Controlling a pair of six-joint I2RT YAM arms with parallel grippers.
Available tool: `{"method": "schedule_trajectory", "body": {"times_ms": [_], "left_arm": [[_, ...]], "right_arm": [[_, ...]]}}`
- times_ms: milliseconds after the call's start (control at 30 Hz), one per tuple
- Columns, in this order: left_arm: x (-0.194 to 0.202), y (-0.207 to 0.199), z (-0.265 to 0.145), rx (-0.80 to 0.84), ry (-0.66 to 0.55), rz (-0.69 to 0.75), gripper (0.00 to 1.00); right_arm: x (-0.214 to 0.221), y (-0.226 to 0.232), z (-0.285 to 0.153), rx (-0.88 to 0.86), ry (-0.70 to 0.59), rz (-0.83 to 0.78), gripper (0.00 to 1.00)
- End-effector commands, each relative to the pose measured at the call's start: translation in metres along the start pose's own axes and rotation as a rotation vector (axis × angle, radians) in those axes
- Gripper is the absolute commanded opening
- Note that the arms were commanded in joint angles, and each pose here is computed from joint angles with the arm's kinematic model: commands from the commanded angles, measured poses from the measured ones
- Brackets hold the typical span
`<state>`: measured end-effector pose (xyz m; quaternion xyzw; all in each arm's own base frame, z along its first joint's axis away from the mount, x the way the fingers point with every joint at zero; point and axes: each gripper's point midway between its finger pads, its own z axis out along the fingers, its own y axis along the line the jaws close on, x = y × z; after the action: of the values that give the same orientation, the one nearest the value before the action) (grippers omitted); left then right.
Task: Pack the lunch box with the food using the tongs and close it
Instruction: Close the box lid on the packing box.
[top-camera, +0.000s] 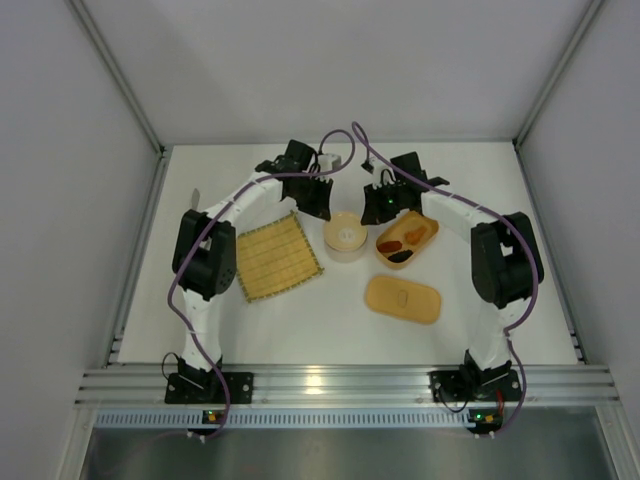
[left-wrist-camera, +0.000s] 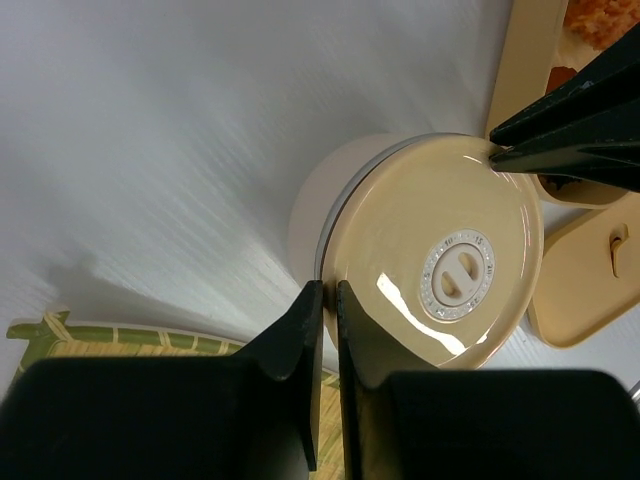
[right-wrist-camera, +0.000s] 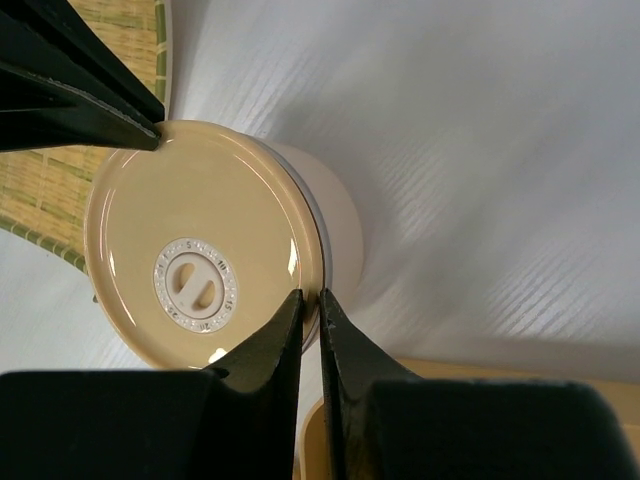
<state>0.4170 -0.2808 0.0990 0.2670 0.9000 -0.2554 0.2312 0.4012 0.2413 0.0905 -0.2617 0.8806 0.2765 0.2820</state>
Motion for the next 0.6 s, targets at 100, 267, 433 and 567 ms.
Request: {"method": "schedule_trajectory", "body": {"times_ms": [100, 267, 433, 567], "left_arm": [[0.015, 0.002, 0.021, -0.007, 0.039, 0.007, 0.07], [0.023, 0.000, 0.031, 0.006, 0.058, -0.028, 0.02], [0.035, 0.005, 0.039, -0.001, 0.089, -0.042, 0.00], [0.042, 0.008, 0.044, -0.009, 0.099, -0.048, 0.00]], "right_arm": [[0.015, 0.008, -0.006, 0.013, 0.066, -0.006, 0.11], [0.016, 0.009, -0.005, 0.002, 0.074, 0.000, 0.13], [0.019, 0.010, -0.003, -0.008, 0.082, 0.005, 0.13], [0.019, 0.010, -0.003, -0.009, 0.083, 0.005, 0.13]]}}
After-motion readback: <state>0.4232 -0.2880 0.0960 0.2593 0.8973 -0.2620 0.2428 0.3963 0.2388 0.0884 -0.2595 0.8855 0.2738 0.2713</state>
